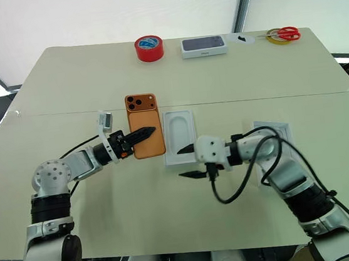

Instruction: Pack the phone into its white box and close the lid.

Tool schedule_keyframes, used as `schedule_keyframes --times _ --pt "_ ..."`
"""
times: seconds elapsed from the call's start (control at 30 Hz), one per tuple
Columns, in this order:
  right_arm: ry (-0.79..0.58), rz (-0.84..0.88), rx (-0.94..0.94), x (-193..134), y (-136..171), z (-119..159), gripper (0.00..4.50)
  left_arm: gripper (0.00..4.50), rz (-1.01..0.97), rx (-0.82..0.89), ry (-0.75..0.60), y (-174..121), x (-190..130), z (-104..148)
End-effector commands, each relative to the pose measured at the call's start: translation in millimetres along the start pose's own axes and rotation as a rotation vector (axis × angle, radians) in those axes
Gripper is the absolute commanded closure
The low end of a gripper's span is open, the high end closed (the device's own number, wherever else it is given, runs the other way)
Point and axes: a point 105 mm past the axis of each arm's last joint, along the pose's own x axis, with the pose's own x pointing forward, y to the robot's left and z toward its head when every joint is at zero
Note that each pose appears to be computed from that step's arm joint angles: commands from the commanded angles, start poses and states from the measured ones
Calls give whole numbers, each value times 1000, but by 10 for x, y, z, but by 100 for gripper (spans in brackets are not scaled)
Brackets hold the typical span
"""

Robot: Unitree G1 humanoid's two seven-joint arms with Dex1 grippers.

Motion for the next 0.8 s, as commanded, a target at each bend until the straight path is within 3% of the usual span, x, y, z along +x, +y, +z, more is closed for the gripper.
schedule_keyframes --times 0.03,0.17,0.43,0.67,0.8 --pt "20 -103 42 -354 -232 -95 151 450 -64 2 -1 -104 142 -29" --pt "162 -147 15 -610 -313 -440 151 450 -78 -33 17 -115 300 -142" --pt "174 -188 -50 -601 -430 -473 151 450 -85 -144 45 -90 375 -257" --pt "158 -183 -59 -529 -441 -456 147 134 -16 -117 130 -38 449 -314" --pt "145 -188 -64 -495 -458 -428 147 134 23 -60 226 -81 476 -332"
